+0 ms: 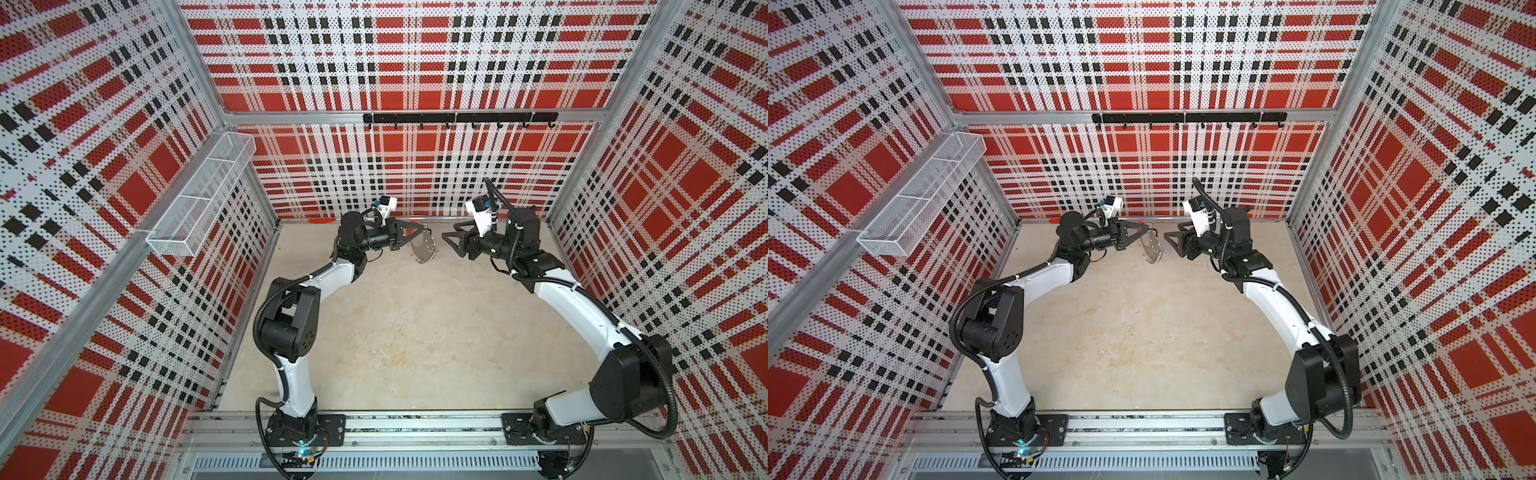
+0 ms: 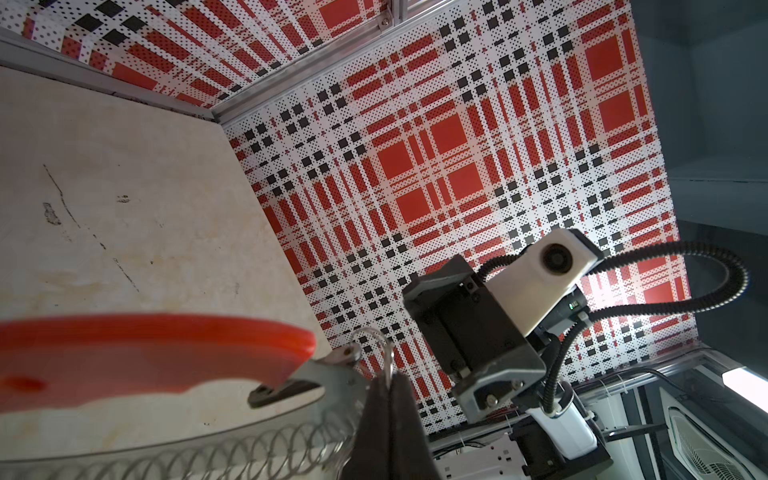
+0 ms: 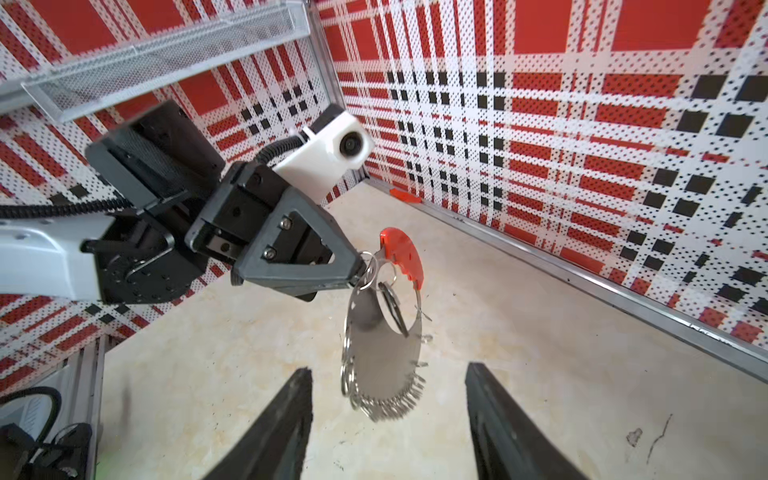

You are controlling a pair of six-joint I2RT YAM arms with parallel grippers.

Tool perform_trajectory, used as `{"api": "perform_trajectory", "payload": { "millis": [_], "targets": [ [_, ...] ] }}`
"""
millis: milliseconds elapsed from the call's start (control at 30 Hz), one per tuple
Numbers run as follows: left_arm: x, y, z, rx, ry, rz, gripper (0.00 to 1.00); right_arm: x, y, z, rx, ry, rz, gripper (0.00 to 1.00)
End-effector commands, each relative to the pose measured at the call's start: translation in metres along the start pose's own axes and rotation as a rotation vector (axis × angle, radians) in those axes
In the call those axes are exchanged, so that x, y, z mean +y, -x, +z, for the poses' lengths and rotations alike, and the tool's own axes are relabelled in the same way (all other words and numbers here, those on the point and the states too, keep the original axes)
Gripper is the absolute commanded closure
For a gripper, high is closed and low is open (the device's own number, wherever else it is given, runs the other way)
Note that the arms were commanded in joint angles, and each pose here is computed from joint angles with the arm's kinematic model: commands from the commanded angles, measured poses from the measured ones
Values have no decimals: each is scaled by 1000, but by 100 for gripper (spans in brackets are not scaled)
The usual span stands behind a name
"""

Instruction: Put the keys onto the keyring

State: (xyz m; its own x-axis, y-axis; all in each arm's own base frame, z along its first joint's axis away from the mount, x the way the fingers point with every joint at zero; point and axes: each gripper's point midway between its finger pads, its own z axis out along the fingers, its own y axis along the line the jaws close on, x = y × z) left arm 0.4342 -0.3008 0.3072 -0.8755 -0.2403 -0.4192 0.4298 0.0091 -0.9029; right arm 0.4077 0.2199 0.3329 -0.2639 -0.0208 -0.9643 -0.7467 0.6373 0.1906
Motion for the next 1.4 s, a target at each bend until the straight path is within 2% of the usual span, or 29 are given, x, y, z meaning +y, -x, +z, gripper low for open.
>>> {"api": "perform_trajectory", "payload": {
  "millis": [0,133,367,1367],
  "targets": [
    [-16,4,-1,-2,-35,61,100,-12,0,3,-20,6,31,42],
    [-20,4,0,0,-39,64,100,-18,-15,22,27,25,48,42],
    [-25,4,2,0,-44,68,100,-4,-23,46,62,64,13,40],
    [-30,-2,8,25,-53,69,100,7,-26,82,85,144,-24,40]
  ]
}}
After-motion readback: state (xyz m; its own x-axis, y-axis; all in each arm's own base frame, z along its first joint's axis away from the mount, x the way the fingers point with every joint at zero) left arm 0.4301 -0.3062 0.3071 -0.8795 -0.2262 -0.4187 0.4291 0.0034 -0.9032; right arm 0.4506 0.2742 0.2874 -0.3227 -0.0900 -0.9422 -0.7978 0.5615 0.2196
